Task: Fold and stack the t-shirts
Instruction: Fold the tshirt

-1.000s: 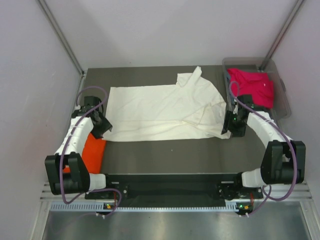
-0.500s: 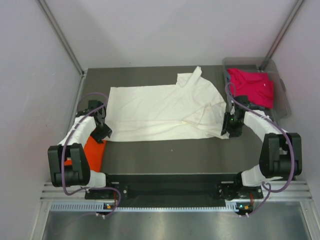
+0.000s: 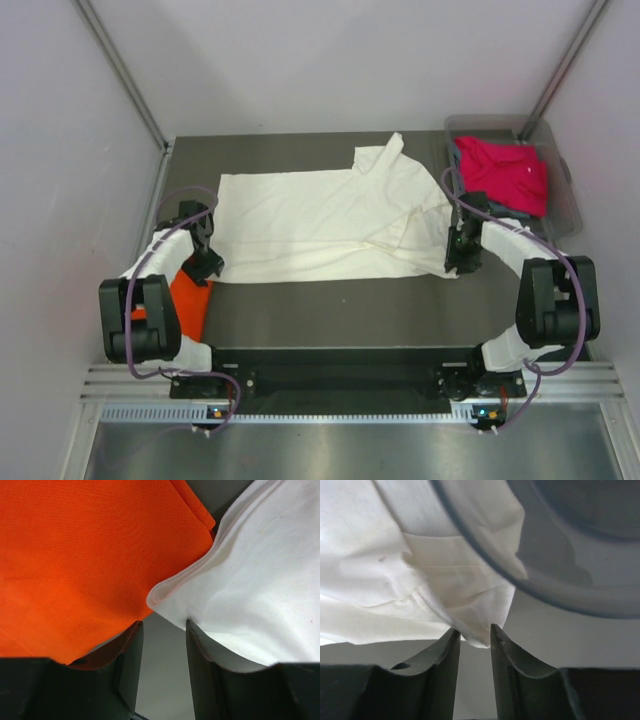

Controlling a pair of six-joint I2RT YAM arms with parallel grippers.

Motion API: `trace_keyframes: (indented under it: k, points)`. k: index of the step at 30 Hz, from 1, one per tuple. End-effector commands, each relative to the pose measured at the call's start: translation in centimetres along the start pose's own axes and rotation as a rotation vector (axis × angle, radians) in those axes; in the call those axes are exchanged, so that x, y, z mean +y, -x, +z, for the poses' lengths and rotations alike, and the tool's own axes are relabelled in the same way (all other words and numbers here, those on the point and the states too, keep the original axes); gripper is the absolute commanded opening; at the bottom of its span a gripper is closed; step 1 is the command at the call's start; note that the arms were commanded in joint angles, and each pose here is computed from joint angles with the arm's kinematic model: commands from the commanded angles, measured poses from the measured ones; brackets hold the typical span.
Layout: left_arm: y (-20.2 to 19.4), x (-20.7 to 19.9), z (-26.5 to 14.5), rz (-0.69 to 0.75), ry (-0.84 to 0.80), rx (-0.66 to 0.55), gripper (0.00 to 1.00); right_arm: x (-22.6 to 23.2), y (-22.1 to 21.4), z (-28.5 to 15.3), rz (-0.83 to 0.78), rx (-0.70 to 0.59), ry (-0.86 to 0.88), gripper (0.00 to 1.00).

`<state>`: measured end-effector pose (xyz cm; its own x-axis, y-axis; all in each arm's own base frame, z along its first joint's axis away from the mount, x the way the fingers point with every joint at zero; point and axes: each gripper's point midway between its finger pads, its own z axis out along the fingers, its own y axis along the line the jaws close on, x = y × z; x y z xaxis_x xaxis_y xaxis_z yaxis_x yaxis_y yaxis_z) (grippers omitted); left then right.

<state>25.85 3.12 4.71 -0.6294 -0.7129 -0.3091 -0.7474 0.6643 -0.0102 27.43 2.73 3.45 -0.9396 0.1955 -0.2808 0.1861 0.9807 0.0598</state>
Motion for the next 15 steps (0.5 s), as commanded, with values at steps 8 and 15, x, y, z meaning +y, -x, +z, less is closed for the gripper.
trace_keyframes:
  k: [8, 15]
  points:
    - [1.4, 0.7, 1.3, -0.006, 0.054, -0.023, 0.44, -2.8, 2.0, 0.4, 0.011, -0.062, -0.196, 0.03]
    - [2.1, 0.6, 0.7, 0.030, 0.043, -0.040, 0.41, -3.7, 1.2, 0.9, -0.010, -0.011, -0.251, 0.14]
